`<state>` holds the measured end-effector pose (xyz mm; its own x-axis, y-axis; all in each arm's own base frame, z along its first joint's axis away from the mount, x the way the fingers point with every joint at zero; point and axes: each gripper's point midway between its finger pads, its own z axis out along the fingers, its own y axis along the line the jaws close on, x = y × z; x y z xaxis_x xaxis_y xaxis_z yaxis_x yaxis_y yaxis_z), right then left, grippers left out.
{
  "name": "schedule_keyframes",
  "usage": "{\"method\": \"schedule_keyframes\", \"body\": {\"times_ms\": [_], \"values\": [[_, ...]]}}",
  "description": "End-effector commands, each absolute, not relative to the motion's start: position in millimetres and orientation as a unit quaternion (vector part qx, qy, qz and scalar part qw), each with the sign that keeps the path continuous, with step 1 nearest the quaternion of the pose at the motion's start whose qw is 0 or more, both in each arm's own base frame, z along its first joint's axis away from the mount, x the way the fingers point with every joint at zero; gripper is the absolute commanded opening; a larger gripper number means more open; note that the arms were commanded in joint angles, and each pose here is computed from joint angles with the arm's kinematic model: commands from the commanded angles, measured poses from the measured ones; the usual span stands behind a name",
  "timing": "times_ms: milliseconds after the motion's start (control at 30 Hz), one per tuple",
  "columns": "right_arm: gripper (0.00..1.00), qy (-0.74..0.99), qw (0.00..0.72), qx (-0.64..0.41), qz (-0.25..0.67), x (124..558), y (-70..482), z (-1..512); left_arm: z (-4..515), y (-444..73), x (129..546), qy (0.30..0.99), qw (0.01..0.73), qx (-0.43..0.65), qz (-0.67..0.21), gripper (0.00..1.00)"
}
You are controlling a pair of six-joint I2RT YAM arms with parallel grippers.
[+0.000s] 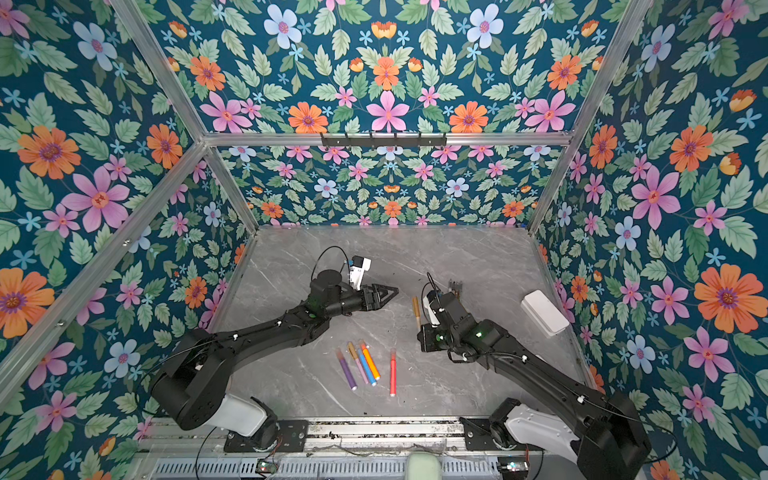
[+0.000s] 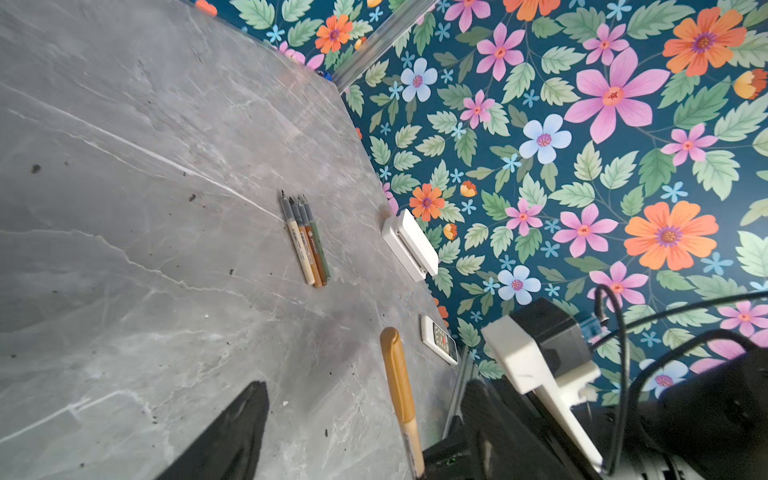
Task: Open the pen caps
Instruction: 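Bring the pen's brown cap toward the left gripper while the left opens near it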
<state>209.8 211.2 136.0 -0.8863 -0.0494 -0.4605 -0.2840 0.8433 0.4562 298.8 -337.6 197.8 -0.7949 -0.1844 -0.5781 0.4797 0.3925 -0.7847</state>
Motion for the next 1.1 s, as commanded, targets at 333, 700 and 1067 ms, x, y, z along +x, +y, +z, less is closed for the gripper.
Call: {"method": "schedule_keyframes", "body": {"times_ms": [333,700,1067], "values": [[0.09,0.909,0.227,-0.079,0.341,183,211,153,219,-368,266,0.748,0.289,0.109,-0.587,0.77],[0.07,0.892,0.234,-0.094,0.375,182,222,170,198,-378,258,0.764,0.267,0.082,-0.582,0.66],[0.06,0.894,0.231,-0.097,0.373,184,225,165,213,-393,252,0.748,0.246,0.092,-0.610,0.56]]}}
